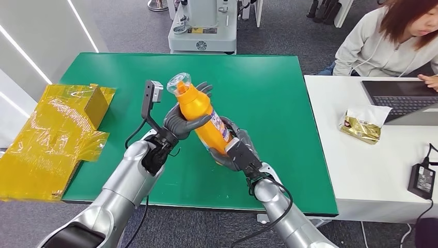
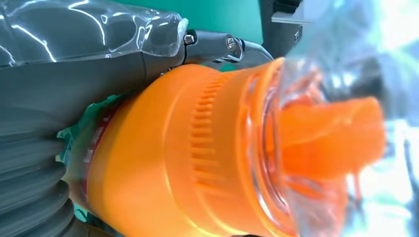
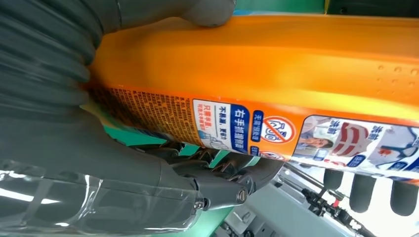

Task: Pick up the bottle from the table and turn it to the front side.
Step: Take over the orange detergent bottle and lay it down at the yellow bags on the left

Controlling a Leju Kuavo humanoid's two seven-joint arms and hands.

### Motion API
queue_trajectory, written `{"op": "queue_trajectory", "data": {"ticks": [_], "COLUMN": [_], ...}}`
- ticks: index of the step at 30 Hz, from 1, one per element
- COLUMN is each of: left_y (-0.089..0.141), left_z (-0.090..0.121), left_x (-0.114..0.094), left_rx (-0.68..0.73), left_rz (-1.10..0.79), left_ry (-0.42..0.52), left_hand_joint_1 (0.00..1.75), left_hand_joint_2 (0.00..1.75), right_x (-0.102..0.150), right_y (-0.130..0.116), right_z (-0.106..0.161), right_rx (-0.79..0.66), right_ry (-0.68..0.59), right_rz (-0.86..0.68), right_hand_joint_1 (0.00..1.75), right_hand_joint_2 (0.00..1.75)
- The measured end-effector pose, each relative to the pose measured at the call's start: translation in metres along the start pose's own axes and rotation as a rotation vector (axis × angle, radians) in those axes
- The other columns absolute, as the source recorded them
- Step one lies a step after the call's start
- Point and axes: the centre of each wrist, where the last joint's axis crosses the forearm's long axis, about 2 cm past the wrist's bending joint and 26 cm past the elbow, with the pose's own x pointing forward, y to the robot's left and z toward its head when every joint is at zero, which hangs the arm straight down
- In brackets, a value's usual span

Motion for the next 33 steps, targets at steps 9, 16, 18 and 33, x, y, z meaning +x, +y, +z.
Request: {"op": "queue_trajectory", "data": {"ticks": [9, 16, 18, 33], "left_y": [-0.0014, 0.0006, 0.0019, -0.001], "left_z": [-0.0025, -0.0018, -0.0011, 0.0037], "left_x": [0.0019, 0.0027, 0.0032, 0.0013], "left_rx": [0.009, 0.039, 0.051, 0.093], "left_rz": [-0.018, 0.015, 0.017, -0.021], "left_ry": [-0.014, -0.052, -0.06, -0.093], "left_hand_joint_1": [0.0, 0.07, 0.95, 1.75], "left_hand_joint_2": [1.75, 1.75, 1.75, 1.75], "right_x": [-0.0002, -0.0048, -0.0063, -0.0079], "right_y": [-0.0005, -0.0006, -0.0004, 0.0047], "right_z": [-0.0001, 0.0027, 0.0036, 0.0037], "right_rx": [-0.005, 0.004, 0.005, -0.006], "right_ry": [0.003, 0.023, 0.029, 0.041], "right_rz": [-0.003, 0.005, 0.005, -0.004], "right_hand_joint_1": [1.75, 1.75, 1.74, 1.64], "right_hand_joint_2": [1.75, 1.75, 1.75, 1.75]}}
